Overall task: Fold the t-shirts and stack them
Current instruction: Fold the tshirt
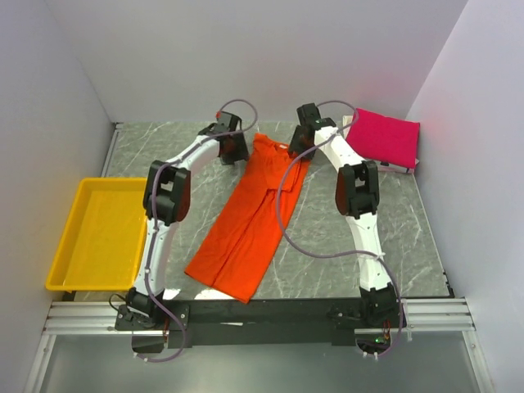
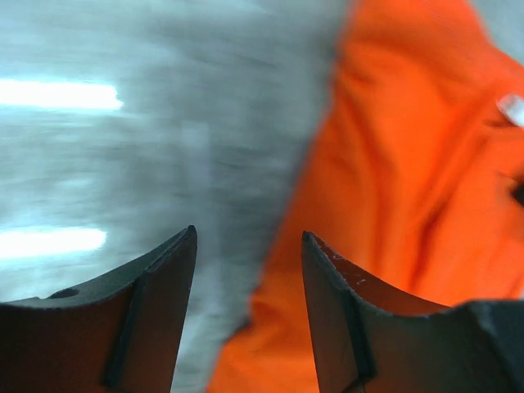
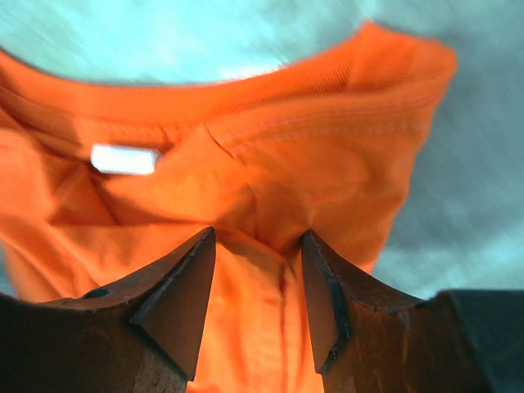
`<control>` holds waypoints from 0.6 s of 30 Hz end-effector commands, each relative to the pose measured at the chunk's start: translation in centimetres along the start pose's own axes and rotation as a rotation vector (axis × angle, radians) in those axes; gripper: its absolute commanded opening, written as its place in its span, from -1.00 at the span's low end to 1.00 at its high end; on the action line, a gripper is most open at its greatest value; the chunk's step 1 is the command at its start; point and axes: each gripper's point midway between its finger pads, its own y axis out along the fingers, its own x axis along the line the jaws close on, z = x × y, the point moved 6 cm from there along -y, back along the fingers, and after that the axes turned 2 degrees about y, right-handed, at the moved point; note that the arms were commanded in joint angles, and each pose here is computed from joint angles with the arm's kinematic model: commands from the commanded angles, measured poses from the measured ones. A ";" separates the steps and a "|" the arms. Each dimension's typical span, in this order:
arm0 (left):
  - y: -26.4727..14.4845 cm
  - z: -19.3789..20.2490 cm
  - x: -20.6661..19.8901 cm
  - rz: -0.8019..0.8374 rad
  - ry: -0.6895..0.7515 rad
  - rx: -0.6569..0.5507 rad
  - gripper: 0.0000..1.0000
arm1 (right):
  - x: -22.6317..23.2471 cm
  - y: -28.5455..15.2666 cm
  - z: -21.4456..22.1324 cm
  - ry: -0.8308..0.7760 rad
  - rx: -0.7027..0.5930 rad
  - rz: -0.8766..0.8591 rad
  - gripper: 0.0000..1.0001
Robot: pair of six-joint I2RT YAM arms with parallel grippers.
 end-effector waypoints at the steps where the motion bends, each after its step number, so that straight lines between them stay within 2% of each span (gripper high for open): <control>1: -1.7 -1.0 1.8 -0.114 -0.163 -0.020 0.19 | 2.0 -0.3 -1.5 -0.024 -0.014 -0.075 0.07; 3: -2.8 -0.8 3.1 -0.194 -0.205 -0.040 0.20 | 2.5 0.0 -2.1 -0.018 -0.027 -0.107 0.08; 7: -6.7 2.6 6.5 -0.366 -0.357 -0.007 0.20 | 2.9 0.4 -2.8 -0.022 -0.067 -0.155 0.12; 14: -12.1 10.8 10.1 -0.437 -0.477 0.012 0.18 | 3.6 1.9 -2.8 -0.034 -0.071 -0.195 0.12; 18: -14.4 14.6 10.4 -0.402 -0.532 0.048 0.16 | 3.3 2.2 -2.8 -0.041 -0.079 -0.188 0.12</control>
